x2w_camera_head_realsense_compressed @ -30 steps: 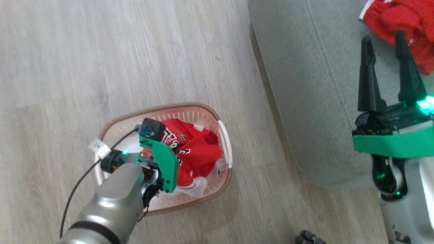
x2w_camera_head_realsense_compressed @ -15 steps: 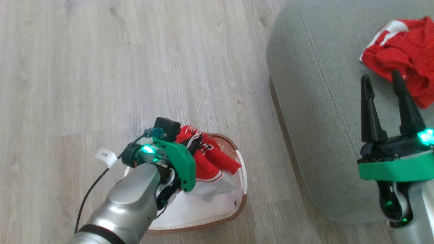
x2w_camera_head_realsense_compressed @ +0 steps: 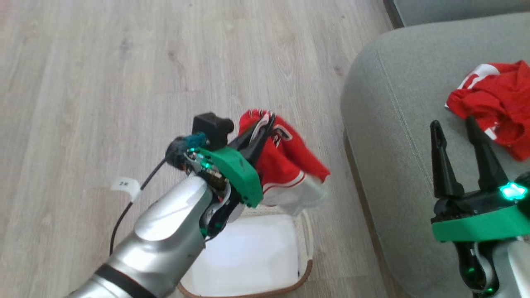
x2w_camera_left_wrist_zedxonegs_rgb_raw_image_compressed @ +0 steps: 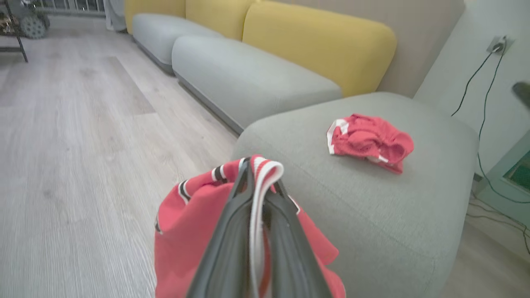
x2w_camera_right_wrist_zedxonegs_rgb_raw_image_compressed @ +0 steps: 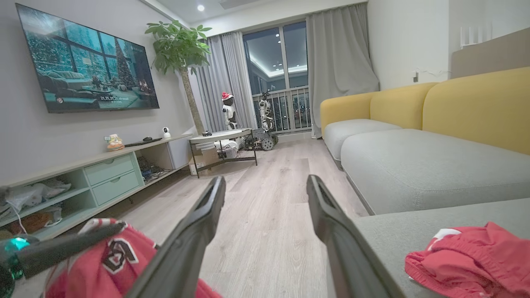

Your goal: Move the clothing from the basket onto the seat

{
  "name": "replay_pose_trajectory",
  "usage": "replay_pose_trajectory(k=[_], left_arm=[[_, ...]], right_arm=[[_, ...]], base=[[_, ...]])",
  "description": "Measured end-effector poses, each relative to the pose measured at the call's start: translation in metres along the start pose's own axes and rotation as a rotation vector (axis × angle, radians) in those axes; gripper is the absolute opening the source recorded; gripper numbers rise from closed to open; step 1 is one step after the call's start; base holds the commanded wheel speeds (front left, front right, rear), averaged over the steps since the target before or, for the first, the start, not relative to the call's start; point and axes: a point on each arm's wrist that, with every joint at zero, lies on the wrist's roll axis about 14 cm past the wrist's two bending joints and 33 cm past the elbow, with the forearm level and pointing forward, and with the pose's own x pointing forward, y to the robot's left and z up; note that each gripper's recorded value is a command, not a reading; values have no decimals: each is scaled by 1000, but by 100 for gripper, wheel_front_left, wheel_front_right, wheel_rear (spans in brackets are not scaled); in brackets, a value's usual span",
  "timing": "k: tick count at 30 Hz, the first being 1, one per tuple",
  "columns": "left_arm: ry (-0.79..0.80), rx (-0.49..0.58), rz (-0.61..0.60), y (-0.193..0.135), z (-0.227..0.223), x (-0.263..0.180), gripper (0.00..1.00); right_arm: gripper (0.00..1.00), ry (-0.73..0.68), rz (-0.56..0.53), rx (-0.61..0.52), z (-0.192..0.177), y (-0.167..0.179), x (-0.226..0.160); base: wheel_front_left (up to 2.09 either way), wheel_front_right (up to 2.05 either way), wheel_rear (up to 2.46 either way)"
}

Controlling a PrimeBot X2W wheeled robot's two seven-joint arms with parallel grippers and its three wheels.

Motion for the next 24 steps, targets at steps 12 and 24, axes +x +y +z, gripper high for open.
replay_pose_trajectory(k=[12, 24], left_arm=[[-176, 87, -18, -17, 89, -22, 0], [-233, 140, -42, -27, 126, -24, 0]], right_arm=[[100, 19, 54, 16, -1, 18, -5], [100, 29, 102, 40, -4, 35, -6]], base=[[0, 0, 0], [0, 0, 0]])
